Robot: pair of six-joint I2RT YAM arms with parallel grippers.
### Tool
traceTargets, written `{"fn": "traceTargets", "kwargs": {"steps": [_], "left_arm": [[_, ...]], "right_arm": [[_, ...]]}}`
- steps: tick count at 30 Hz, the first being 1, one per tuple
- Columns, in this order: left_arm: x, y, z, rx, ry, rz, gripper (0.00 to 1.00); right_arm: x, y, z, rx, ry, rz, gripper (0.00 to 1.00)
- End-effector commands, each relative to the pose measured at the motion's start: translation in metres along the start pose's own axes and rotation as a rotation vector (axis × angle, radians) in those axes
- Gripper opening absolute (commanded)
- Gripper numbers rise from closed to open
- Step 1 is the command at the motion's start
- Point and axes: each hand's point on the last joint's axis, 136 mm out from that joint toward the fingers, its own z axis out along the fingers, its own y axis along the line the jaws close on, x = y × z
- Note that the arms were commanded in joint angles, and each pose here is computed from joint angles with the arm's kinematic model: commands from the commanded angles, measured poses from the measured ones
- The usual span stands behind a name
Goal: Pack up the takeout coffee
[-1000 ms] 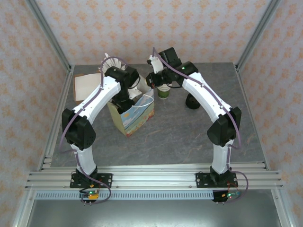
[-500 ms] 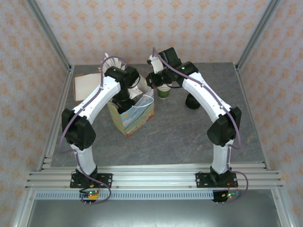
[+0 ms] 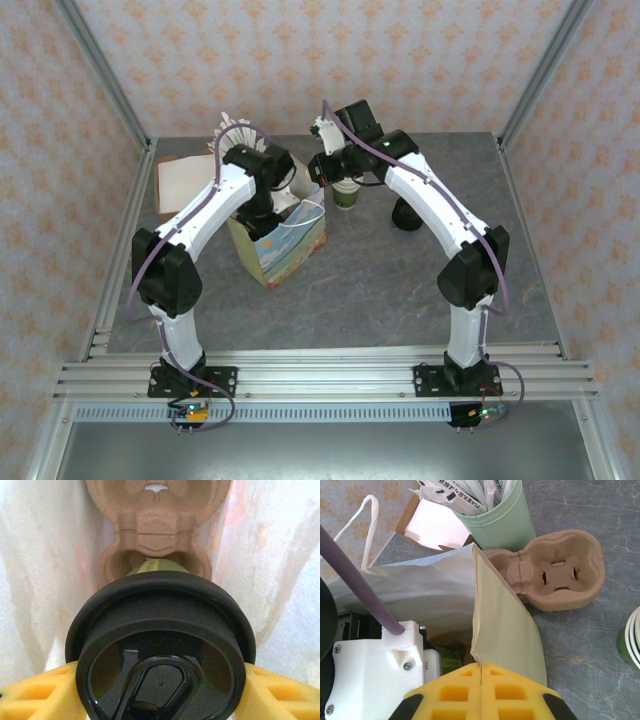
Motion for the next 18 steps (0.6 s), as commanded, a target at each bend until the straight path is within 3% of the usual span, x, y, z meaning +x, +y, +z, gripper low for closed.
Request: {"fn": "traceTargets", "kwargs": {"steps": [1,18], "left_arm": [[0.002,0.003,-0.004,-0.008,-0.027,-0.007,0.43],[-0.003,0.003,0.012,0.012,-0.005,-0.007,0.43]], "right_arm": [[0.003,-0.002,0.003,0.019,0.021,0.003,0.0],[0.006,-0.002,0.004,0.016,0.031,0.009,0.0]]}}
